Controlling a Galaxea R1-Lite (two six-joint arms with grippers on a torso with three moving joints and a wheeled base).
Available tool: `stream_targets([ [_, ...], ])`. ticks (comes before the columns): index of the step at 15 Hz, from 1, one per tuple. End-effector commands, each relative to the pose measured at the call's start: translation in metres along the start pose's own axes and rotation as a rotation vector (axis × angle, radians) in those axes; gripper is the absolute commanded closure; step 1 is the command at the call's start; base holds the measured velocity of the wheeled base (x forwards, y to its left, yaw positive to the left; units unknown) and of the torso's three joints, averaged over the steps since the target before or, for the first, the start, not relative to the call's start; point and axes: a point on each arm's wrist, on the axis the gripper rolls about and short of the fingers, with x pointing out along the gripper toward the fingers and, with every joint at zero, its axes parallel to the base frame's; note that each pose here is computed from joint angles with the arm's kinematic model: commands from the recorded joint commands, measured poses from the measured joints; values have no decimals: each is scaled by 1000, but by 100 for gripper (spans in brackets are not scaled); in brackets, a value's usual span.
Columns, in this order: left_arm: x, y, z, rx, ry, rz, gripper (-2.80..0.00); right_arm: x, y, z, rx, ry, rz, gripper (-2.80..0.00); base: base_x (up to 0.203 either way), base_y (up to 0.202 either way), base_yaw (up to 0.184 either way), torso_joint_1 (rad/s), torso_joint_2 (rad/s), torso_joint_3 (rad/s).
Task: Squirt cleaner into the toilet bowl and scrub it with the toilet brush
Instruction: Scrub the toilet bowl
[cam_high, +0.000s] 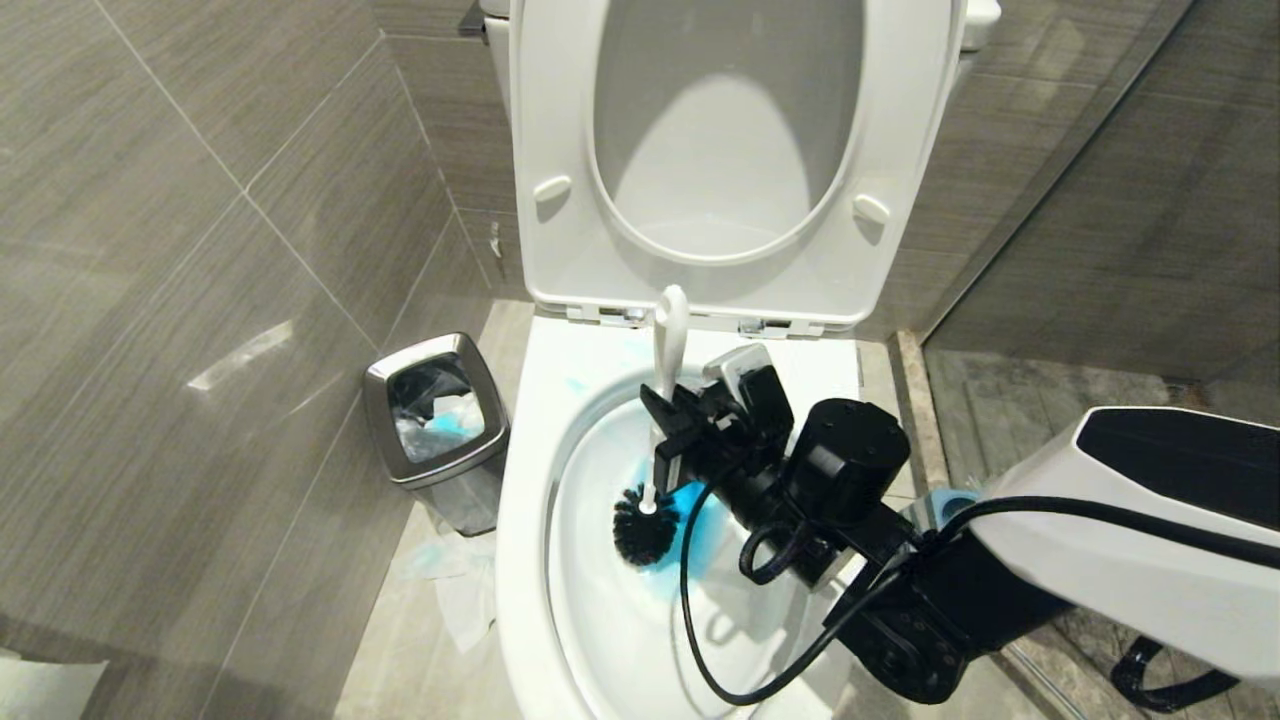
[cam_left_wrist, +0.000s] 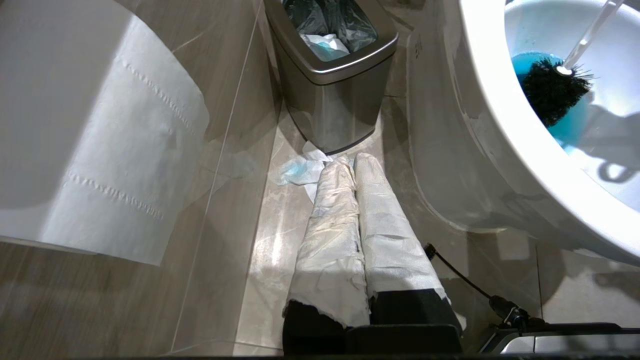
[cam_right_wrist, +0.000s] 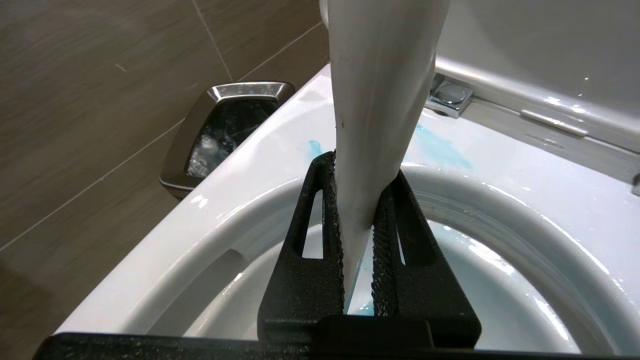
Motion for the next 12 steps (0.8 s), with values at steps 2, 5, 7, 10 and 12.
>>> stream_targets([
  [2,0,0,0,0,0,0,0,0,-13,2,-23,-6,-29,0,0,0,0,0,0,0],
  [5,0,0,0,0,0,0,0,3,-25,-11,-44,22,-57,0,0,0,0,0,0,0],
  [7,0,0,0,0,0,0,0,6,-26,-20,-47,36,-59,0,0,0,0,0,0,0],
  [10,0,0,0,0,0,0,0,13,-30,-44,-52,73,-69,0,0,0,0,0,0,0],
  [12,0,0,0,0,0,0,0,17,-29,-62,-53,99,-67,0,0,0,0,0,0,0],
])
